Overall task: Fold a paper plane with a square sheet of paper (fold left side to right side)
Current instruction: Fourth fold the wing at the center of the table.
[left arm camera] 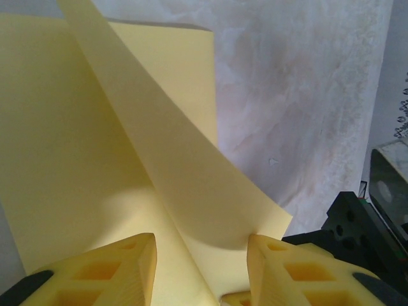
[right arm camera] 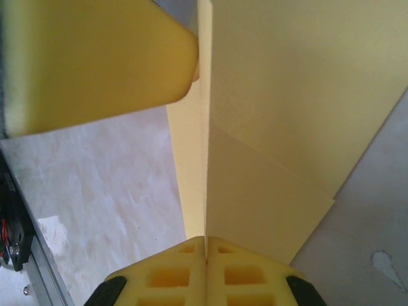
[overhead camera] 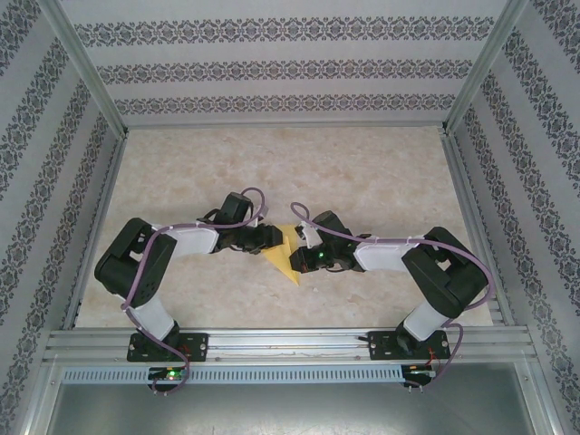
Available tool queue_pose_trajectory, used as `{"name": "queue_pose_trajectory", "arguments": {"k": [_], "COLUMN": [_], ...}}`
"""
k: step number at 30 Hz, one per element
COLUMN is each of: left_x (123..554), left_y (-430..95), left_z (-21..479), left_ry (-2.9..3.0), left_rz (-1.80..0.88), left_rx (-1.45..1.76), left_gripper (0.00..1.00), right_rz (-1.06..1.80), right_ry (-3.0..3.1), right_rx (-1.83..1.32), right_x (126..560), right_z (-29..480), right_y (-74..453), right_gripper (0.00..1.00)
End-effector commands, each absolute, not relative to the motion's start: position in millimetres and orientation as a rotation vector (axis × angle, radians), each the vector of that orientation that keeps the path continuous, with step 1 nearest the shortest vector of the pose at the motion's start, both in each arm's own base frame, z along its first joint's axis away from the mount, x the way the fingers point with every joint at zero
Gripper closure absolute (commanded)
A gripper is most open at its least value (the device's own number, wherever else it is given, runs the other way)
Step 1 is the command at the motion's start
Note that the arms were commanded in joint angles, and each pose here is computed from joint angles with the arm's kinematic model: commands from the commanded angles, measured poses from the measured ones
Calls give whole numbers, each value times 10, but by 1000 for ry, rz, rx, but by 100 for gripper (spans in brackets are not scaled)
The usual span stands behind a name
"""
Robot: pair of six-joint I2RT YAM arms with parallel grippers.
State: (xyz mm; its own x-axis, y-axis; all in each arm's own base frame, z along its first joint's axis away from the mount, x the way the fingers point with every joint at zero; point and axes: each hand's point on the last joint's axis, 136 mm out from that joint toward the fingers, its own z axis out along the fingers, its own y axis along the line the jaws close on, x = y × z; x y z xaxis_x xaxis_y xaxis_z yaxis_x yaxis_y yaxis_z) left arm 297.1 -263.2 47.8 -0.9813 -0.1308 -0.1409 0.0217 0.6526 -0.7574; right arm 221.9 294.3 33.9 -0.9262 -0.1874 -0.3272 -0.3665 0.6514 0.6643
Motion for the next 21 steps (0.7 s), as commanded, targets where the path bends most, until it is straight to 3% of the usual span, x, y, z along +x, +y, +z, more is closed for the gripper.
{"name": "queue_pose_trajectory", "arguments": {"k": [1,21], "left_x": [3082,3124], "left_y": [-2687,-2595], "left_z": [510,272], "left_ry": [2659,2746], "left_rz": [-1216,-1055], "left_rx": [-98,-173], "left_gripper": [59,60], "right_rz": [1159,1167], "right_ry": [2648,2668], "right_rx": [-436,-433], "right_x": [2221,2210], "right_z": [300,222], "right_y": [2937,2944], "right_gripper": [95,91]}}
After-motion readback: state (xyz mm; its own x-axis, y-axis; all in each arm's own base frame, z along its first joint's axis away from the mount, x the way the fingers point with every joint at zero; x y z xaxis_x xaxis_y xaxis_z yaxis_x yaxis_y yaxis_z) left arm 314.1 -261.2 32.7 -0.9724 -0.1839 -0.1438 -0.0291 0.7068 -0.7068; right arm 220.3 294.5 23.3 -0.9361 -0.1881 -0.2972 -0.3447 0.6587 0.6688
